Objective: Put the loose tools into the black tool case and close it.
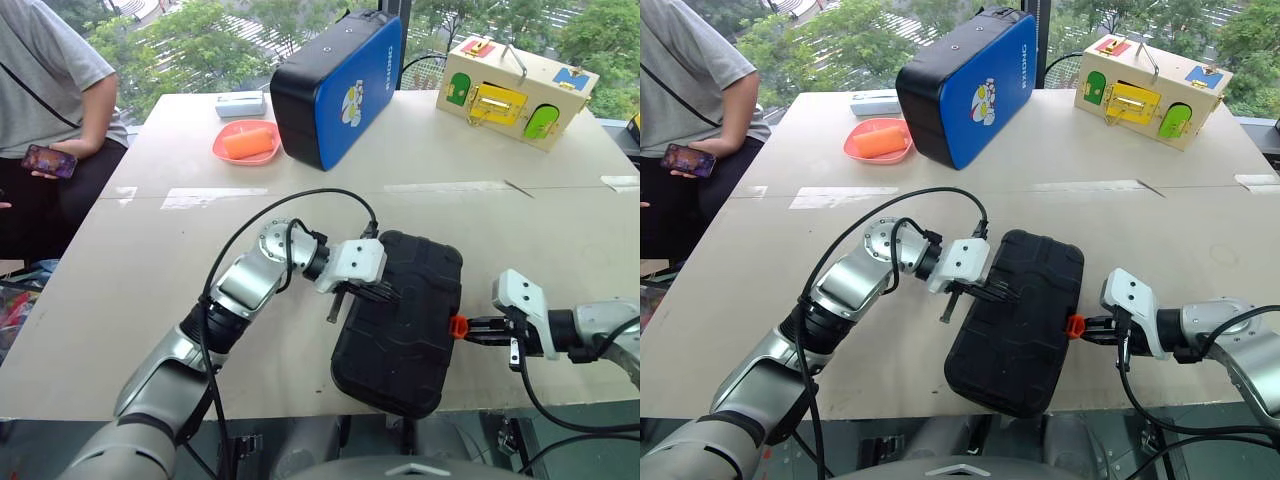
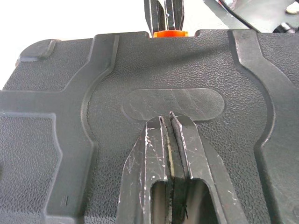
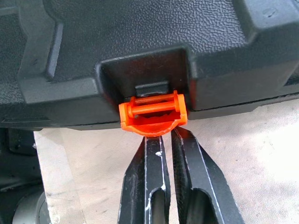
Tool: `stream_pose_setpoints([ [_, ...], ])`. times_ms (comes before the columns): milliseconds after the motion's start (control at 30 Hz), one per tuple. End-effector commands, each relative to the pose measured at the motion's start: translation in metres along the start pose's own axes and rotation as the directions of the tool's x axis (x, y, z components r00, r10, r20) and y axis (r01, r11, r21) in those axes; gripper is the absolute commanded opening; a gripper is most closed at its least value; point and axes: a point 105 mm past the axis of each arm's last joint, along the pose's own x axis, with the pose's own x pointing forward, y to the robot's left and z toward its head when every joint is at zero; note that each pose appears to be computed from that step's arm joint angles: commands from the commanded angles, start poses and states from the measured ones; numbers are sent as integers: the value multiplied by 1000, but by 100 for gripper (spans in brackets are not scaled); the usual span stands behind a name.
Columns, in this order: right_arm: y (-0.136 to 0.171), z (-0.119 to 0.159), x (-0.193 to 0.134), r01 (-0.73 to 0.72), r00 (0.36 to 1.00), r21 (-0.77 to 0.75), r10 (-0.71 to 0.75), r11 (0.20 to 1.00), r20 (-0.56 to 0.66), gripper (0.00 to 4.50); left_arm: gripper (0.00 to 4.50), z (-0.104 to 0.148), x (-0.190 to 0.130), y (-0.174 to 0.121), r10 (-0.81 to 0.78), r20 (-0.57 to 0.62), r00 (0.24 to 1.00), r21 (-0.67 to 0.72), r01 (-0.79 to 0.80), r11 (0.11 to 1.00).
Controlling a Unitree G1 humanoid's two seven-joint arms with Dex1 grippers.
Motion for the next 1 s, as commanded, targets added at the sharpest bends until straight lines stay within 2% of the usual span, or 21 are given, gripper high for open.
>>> stream_pose_setpoints([
  [33,27,50,5,-115,980,-189,142,975,138,0,6,-43,28,-25,-112,-130,985,-128,96,987],
  [533,40,48,10,-199,973,-218,220,955,74,0,6,-46,28,-30,-123,-126,984,-140,105,985],
  [833,45,71,3,-239,961,-259,267,936,78,0,6,-46,28,-29,-116,-129,985,-138,98,986],
  [1000,42,59,-5,-193,974,-290,218,937,57,0,6,-43,15,-18,-13,-105,994,-166,-5,986],
])
